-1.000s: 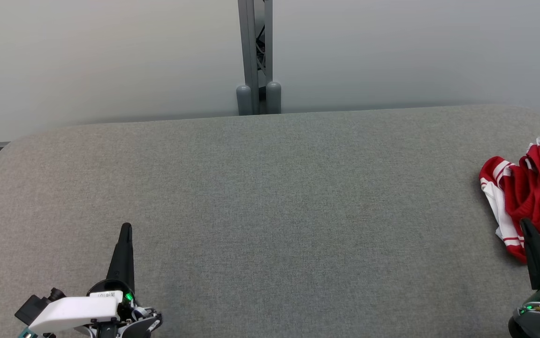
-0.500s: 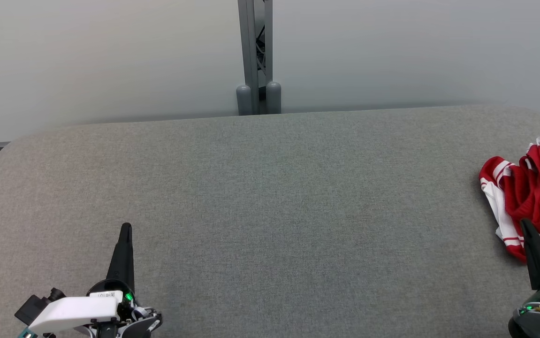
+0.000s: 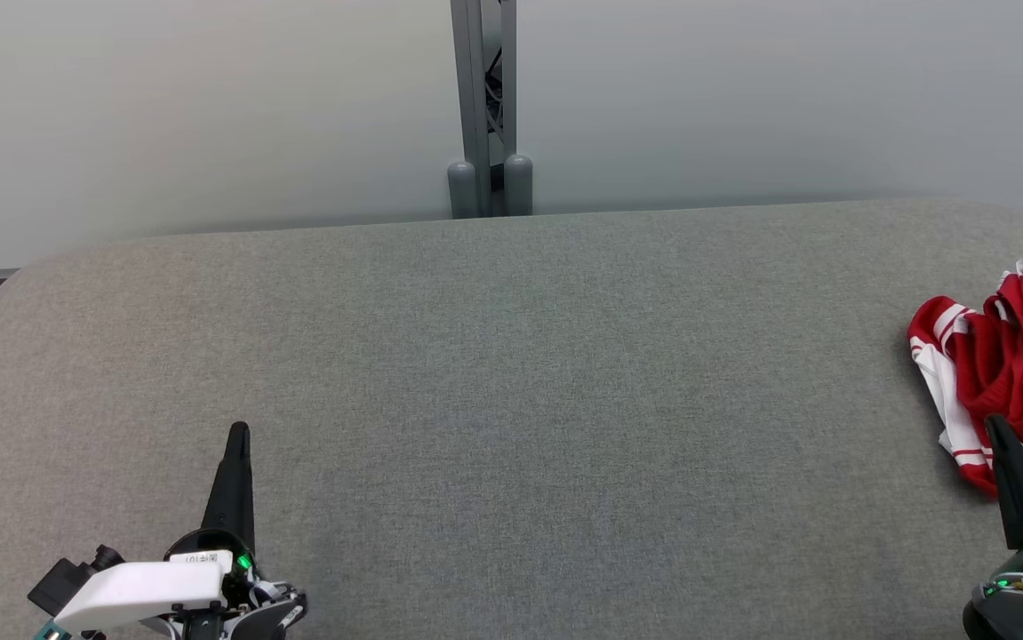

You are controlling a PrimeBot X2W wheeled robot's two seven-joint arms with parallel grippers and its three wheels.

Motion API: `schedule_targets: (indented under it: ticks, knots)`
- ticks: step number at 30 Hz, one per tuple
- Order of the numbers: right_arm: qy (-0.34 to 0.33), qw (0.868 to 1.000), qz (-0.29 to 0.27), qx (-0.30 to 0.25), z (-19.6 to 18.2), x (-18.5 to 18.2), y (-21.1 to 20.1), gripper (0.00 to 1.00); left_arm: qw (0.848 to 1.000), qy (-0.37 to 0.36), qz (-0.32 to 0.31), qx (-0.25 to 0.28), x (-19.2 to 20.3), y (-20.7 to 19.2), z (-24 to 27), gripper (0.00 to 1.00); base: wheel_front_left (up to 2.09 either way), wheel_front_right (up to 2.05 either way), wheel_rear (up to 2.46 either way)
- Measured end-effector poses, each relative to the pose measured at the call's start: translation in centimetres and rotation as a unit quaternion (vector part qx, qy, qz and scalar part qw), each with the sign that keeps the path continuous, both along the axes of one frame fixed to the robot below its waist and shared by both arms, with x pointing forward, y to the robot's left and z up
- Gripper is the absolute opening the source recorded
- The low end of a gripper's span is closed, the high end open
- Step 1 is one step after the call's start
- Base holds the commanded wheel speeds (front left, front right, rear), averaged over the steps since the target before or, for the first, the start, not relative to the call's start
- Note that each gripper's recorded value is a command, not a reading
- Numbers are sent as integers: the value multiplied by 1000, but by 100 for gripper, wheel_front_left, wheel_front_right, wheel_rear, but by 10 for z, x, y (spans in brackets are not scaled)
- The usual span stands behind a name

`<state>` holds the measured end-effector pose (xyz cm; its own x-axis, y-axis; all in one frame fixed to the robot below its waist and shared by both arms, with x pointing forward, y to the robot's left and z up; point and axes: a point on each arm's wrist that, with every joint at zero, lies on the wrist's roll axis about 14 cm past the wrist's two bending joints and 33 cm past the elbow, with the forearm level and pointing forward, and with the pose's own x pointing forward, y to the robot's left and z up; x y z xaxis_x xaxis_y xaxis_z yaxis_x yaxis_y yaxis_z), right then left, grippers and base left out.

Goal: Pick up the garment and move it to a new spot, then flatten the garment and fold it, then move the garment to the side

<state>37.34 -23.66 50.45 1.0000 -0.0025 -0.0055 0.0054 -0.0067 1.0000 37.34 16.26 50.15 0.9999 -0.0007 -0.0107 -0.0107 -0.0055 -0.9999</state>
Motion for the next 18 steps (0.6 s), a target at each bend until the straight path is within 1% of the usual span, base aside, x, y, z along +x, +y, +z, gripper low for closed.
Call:
schedule_targets:
  ticks: [18]
  knots:
    - [0, 1000, 1, -1, 0, 0, 0, 0, 1000, 0, -1, 0, 0, 0, 0, 0, 0, 0, 0]
